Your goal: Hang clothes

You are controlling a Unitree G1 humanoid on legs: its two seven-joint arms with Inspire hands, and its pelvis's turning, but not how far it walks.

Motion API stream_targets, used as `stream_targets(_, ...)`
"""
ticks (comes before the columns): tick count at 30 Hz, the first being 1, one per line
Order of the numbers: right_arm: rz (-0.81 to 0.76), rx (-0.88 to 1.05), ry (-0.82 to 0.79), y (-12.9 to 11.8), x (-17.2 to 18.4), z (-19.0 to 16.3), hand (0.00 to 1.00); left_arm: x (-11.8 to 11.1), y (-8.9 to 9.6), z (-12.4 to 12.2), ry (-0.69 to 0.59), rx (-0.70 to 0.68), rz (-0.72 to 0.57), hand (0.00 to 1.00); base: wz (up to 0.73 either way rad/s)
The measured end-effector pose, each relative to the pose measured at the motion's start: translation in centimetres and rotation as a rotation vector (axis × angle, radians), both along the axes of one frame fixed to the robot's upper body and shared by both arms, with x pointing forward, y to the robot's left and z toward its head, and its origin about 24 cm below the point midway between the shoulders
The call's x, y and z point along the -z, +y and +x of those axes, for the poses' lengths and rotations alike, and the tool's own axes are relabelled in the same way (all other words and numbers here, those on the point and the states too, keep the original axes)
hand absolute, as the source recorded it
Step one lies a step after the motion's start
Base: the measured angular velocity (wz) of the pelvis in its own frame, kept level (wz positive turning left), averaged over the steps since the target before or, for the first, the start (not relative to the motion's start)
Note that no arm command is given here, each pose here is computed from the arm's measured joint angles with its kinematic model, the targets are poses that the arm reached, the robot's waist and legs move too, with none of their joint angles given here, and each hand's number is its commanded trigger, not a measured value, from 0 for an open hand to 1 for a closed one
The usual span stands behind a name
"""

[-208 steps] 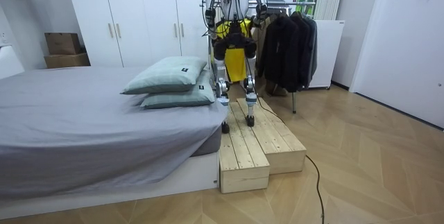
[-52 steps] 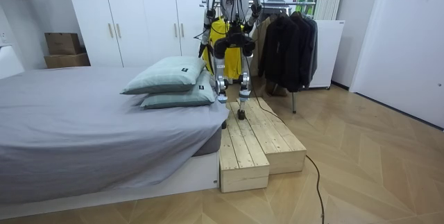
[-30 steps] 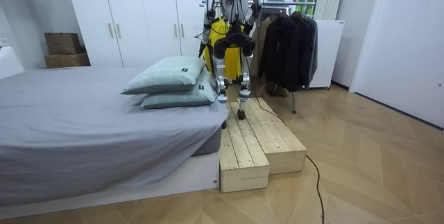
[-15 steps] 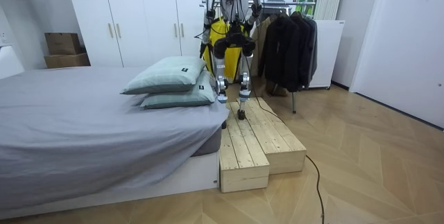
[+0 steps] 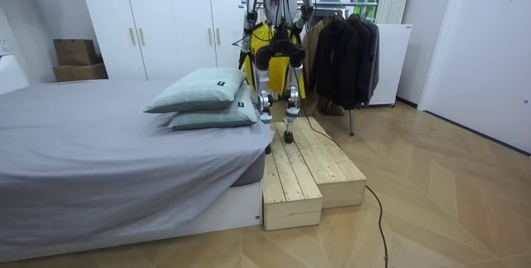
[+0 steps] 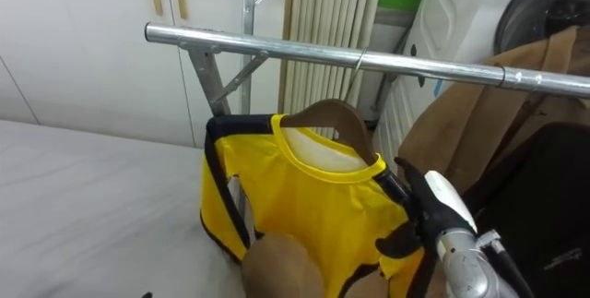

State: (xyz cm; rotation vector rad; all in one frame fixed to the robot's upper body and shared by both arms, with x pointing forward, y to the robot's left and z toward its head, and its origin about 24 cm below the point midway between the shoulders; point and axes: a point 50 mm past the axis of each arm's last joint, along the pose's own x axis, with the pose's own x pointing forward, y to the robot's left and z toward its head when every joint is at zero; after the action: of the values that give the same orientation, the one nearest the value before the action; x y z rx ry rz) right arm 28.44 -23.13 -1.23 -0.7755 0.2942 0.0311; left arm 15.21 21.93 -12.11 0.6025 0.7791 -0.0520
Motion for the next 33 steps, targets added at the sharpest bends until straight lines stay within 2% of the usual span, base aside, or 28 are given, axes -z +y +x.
stream_targets(7,0.005,0.004,-0.179,0.5,-3.3,0.9,0.0,-0.1,0.0,0.2,-0.017,-0.016,0.011,0.0,0.0)
stream_targets(11,0.077,0.043,-0.244,0.0,-3.9,0.2,0.0,-0.1,0.0,0.1,-0.025,-0.028,0.021,0.0,-0.02)
stream_targets(17,0.149,0.131,-0.245,-1.5,-3.5,-0.9,0.0,0.3,0.1,-0.4,0.003,-0.03,0.02,0.0,-0.1)
stream_targets(27,0.231,0.19,-0.207,-2.2,-2.1,-2.4,0.0,0.5,0.3,-1.3,0.023,-0.035,0.023,0.0,-0.05)
stream_targets(33,0.336,0.267,-0.123,-2.7,0.4,-5.0,0.0,1.1,0.6,-2.5,0.053,-0.049,0.045,0.0,-0.04)
